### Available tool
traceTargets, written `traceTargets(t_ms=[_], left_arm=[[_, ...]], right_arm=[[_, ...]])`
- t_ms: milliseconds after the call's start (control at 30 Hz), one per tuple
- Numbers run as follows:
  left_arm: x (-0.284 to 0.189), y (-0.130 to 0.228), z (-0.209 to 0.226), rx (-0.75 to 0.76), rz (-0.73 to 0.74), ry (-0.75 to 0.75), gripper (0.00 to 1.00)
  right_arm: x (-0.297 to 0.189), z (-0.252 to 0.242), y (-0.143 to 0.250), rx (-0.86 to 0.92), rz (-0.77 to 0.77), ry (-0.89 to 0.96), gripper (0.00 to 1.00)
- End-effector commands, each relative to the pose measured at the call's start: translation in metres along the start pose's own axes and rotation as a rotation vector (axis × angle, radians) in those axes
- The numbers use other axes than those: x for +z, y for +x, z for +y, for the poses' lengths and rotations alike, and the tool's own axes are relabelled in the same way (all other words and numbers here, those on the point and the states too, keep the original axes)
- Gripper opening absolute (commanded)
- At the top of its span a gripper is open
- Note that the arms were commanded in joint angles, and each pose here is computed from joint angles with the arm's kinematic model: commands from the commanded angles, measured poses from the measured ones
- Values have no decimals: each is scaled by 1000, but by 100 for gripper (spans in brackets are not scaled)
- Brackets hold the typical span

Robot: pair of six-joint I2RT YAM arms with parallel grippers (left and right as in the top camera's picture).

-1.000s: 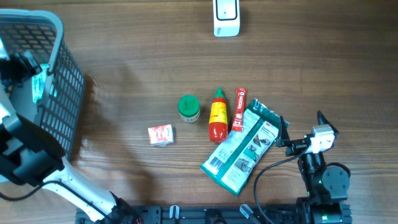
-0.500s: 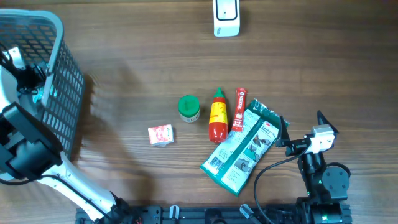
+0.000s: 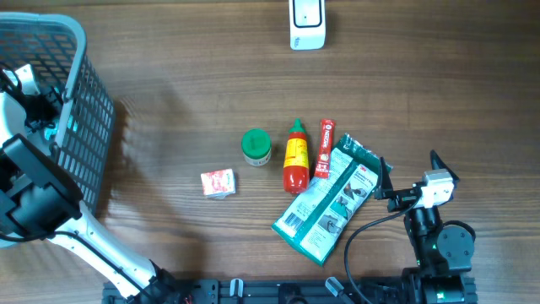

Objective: Scan the item barcode
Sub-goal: 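Grasp the light-green toilet tissue pack in the basket with the left gripper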

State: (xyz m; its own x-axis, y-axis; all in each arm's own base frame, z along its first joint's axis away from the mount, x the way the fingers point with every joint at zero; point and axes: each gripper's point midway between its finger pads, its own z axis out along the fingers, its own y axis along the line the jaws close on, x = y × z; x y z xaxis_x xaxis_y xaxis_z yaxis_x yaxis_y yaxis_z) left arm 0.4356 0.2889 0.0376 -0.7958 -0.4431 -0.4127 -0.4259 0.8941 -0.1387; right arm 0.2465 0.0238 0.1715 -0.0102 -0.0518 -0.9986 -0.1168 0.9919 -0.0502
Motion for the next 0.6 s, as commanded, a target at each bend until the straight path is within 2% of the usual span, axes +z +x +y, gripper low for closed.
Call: traceTargets(t_ms=[0, 67, 100, 233, 367, 567], left_arm=[[23, 23, -6, -33, 71, 69, 94], [23, 24, -6, -35, 75, 69, 71], [23, 25, -7, -37, 81, 70, 63], [20, 31, -8, -43, 106, 74, 42], [5, 23, -10, -43, 86, 70, 31], [-63, -23, -18, -50, -80, 48, 34]], right_arm=[[0, -1, 0, -9, 1, 9, 100], [0, -1, 0, -9, 0, 9, 100], [0, -1, 0, -9, 1, 9, 100], [0, -1, 0, -9, 1, 9, 100], [0, -1, 0, -9, 1, 9, 100], [0, -1, 0, -9, 1, 9, 100]])
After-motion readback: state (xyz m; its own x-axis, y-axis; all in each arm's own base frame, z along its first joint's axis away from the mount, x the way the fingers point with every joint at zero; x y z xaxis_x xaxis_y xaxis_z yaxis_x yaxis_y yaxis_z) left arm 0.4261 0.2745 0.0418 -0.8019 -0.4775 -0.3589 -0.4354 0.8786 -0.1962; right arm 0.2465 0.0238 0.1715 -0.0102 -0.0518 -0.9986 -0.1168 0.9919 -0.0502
